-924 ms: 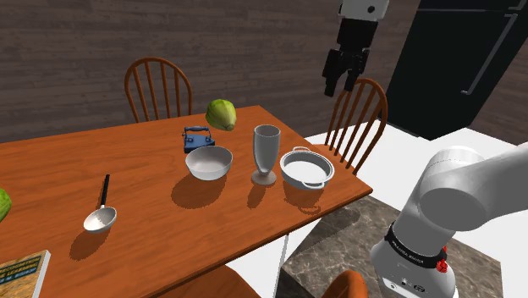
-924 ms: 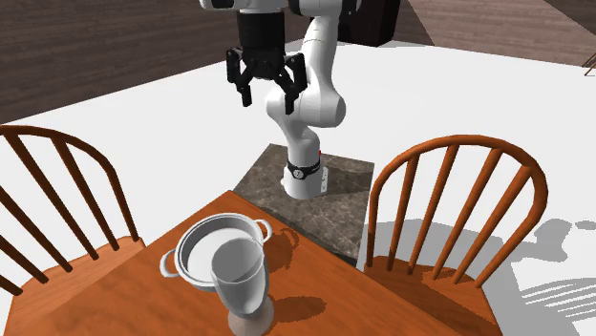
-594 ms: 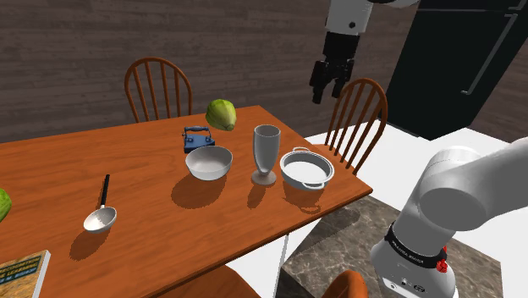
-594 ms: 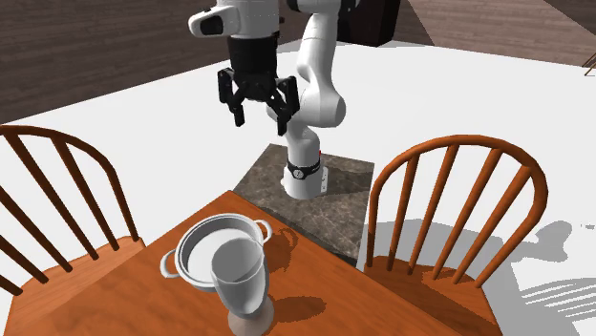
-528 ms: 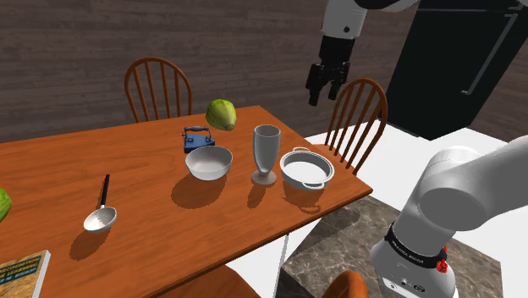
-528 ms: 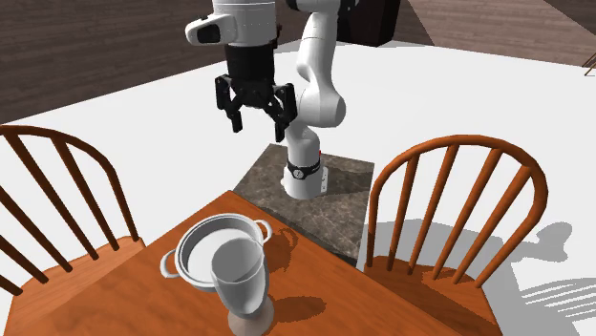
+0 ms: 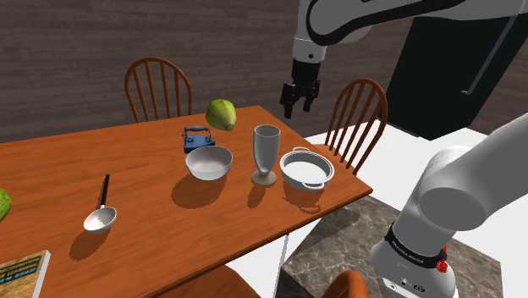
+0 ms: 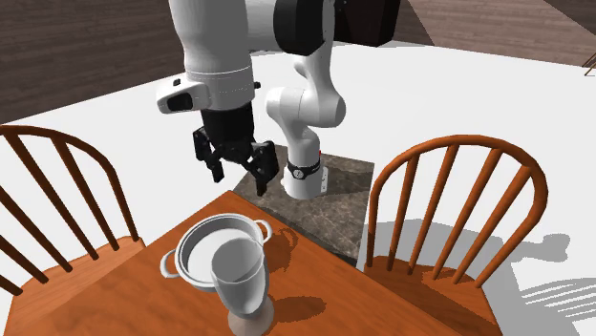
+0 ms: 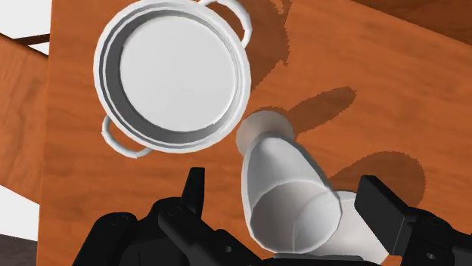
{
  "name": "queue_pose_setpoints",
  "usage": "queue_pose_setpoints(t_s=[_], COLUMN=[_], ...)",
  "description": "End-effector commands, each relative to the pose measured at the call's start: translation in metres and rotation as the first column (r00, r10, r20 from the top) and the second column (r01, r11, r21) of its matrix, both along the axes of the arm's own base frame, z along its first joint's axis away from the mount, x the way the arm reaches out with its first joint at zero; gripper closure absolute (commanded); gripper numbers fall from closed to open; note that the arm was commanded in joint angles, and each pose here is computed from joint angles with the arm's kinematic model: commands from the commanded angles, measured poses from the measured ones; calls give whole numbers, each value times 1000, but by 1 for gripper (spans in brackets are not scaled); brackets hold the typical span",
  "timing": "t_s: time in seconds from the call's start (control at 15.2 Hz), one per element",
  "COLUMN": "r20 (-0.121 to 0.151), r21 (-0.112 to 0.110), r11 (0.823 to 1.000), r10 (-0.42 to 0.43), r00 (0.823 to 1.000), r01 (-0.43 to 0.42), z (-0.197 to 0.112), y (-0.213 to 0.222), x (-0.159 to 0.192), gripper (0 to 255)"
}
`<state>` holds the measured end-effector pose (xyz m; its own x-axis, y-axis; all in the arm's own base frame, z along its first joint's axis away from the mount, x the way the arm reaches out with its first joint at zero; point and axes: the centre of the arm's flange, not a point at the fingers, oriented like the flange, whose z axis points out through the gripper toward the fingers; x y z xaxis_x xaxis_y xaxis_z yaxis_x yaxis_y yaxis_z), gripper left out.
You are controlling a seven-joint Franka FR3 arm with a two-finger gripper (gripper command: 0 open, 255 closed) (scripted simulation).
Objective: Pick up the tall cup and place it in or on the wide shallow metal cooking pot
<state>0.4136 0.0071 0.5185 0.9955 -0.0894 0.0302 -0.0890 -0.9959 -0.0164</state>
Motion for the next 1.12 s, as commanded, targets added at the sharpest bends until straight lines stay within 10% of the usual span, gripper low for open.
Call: queue_pose_setpoints(t_s=[0.0, 0.4, 1.06], r20=[1, -1, -1], r21=[-2, -6, -6], r11=[1000, 1000, 1000], r10=[3, 13, 13], r00=[1000, 1000, 1000], r01=[-3, -13, -13], z=[-18, -70, -113], y=[-3, -7, -7], x=[20, 80, 85], gripper=[0, 0, 0])
